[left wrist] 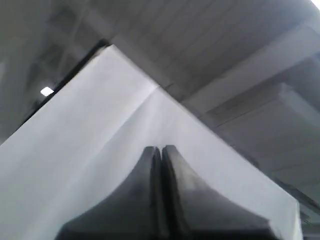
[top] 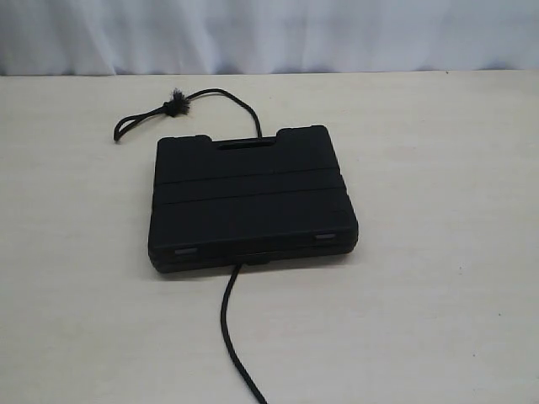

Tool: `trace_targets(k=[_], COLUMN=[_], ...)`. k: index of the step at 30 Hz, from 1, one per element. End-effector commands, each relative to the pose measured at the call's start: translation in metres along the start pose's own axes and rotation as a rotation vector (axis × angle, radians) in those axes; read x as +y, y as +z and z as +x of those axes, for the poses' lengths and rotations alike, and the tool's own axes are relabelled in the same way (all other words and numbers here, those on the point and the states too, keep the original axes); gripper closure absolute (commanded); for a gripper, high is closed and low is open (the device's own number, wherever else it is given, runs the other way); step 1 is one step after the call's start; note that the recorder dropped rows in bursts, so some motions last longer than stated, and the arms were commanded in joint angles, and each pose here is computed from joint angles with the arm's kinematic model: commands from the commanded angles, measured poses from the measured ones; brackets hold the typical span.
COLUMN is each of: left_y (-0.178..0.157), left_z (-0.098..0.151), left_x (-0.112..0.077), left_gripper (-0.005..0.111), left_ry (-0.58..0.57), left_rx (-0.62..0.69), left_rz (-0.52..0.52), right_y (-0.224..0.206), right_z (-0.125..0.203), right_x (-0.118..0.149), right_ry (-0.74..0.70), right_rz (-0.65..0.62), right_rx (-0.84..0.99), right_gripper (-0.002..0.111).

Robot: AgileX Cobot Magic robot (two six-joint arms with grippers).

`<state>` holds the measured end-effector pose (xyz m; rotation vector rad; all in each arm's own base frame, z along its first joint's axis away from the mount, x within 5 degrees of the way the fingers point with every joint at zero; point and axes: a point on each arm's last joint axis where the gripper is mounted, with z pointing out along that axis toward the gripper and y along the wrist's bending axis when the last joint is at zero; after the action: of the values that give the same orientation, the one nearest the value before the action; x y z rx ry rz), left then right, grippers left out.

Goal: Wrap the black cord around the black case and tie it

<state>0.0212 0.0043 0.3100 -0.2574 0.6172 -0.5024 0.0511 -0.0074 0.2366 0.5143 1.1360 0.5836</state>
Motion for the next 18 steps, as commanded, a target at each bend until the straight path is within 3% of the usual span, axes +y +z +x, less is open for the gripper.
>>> trace_targets(k=[1,4,7,9,12,14,15,18], left_y=[0.062,0.108,0.164,0.188,0.206,0.217,0.225,0.243], left_z=[-0.006,0.008,0.056,0.095,0.132,0.166,0.186,0.229], left_x=[-0.026,-0.02,0.006,0.031,0.055,0.074,0.08,0.089], left_gripper=[0.107,0.107,0.107,0.107,0.107,0.107,0.107,0.107], left_ry=[0.164,0.241,0.433,0.448,0.529,0.477,0.328,0.23], left_rx=[0.111,0.276,0.581,0.814,1.005,1.164,1.207,1.268], left_rz=[0.138,0.078,0.056,-0.008,0.015,0.022,0.02,0.092], right_y=[-0.001,-0.001,-0.001,-0.001,-0.001,-0.002,-0.002,-0.002], right_z=[-0.004,0.0,0.007,0.011,0.012,0.014,0.015,0.016], right_x=[0.003,0.005,0.002,-0.002,-0.002,-0.004,-0.005,-0.004], right_ry=[0.18,0.079,0.014,0.012,0.014,0.008,-0.007,-0.109], right_rz=[-0.038,-0.058,-0.029,0.015,0.021,0.044,0.05,0.034], right_rx=[-0.041,-0.001,0.071,0.122,0.129,0.155,0.167,0.177], right_gripper=[0.104,0.104,0.104,0.104,0.104,0.104,0.104,0.104])
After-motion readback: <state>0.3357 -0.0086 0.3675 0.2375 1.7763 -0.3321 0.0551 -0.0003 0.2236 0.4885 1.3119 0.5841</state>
